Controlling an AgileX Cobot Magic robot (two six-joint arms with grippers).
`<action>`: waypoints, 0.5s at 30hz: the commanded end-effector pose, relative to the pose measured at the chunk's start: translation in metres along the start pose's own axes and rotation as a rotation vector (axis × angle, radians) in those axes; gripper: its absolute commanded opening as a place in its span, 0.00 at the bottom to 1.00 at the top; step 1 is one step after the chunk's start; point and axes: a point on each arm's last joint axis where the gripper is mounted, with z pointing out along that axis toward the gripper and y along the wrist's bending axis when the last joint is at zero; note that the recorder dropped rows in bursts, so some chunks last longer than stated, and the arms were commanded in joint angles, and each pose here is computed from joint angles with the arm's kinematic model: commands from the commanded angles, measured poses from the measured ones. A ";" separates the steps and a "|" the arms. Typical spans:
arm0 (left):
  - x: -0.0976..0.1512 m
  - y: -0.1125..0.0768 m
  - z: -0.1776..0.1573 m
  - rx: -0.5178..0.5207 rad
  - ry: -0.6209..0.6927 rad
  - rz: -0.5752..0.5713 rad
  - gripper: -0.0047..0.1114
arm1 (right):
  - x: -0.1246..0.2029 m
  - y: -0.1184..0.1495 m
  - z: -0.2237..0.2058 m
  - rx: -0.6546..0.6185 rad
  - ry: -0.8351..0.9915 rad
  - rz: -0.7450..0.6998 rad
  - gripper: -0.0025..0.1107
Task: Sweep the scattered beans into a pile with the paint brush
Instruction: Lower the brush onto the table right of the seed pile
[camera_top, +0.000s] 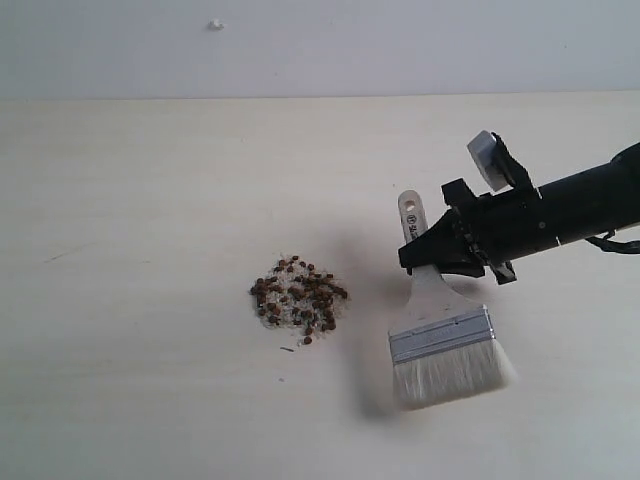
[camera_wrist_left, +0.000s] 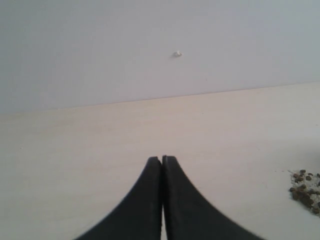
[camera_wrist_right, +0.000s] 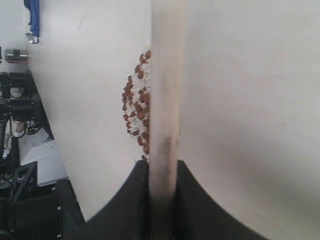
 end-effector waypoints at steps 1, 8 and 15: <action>-0.001 0.000 0.000 0.006 -0.008 -0.012 0.04 | -0.006 -0.004 -0.002 0.048 -0.045 -0.009 0.02; -0.001 0.000 0.000 0.006 -0.008 -0.012 0.04 | -0.005 -0.005 -0.002 0.060 -0.041 -0.012 0.02; -0.001 0.000 0.000 0.006 -0.008 -0.012 0.04 | -0.002 -0.004 0.005 0.095 -0.001 0.006 0.02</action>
